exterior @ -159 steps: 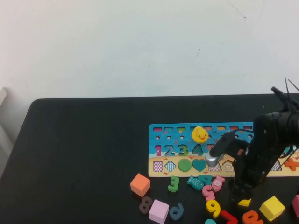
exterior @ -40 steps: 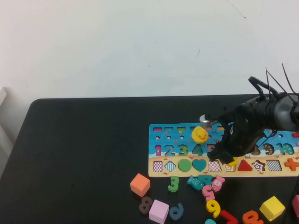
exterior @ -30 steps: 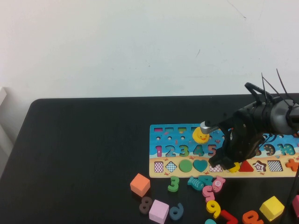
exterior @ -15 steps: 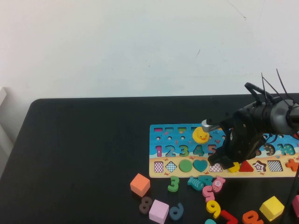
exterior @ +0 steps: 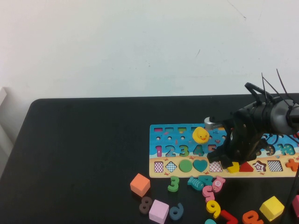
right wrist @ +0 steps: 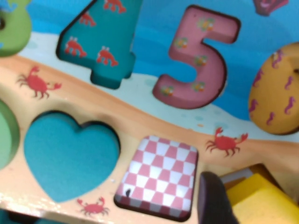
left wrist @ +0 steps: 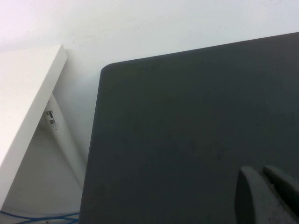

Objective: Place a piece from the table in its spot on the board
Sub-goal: Place the "Pentagon" into the hole of the Pentagon

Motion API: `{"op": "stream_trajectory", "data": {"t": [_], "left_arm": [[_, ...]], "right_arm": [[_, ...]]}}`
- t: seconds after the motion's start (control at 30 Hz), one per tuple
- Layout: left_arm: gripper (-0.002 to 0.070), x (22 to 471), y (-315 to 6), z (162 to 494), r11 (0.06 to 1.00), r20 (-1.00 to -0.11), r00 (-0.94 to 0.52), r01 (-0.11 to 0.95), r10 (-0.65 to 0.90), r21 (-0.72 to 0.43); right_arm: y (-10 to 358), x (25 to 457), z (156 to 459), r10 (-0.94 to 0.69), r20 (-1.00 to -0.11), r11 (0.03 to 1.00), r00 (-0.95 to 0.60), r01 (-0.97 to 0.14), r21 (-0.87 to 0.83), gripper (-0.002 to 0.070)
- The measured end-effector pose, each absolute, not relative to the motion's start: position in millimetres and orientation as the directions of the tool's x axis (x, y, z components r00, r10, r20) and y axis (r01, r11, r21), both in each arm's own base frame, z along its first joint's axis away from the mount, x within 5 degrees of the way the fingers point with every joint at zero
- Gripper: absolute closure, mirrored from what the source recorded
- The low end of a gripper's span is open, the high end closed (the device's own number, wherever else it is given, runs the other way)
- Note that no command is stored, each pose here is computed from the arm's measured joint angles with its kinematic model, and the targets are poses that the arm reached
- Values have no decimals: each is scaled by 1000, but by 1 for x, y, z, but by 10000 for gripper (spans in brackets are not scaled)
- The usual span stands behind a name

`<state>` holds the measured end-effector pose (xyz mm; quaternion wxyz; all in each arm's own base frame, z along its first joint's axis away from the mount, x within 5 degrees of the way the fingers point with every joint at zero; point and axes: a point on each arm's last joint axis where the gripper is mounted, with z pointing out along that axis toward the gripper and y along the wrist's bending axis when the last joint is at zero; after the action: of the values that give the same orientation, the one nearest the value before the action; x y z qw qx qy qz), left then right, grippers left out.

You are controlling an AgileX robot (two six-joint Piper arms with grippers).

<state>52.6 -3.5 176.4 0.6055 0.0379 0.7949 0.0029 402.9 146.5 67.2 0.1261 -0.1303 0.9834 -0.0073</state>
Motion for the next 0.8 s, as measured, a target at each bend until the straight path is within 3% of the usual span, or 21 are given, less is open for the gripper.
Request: {"op": "stream_trajectory", "data": {"t": [0.8], "left_arm": [[676, 53, -3, 176, 997, -962, -264, 57, 64, 50]], "right_arm": [[147, 405, 67, -162, -268, 987, -950, -163, -19, 300]]}}
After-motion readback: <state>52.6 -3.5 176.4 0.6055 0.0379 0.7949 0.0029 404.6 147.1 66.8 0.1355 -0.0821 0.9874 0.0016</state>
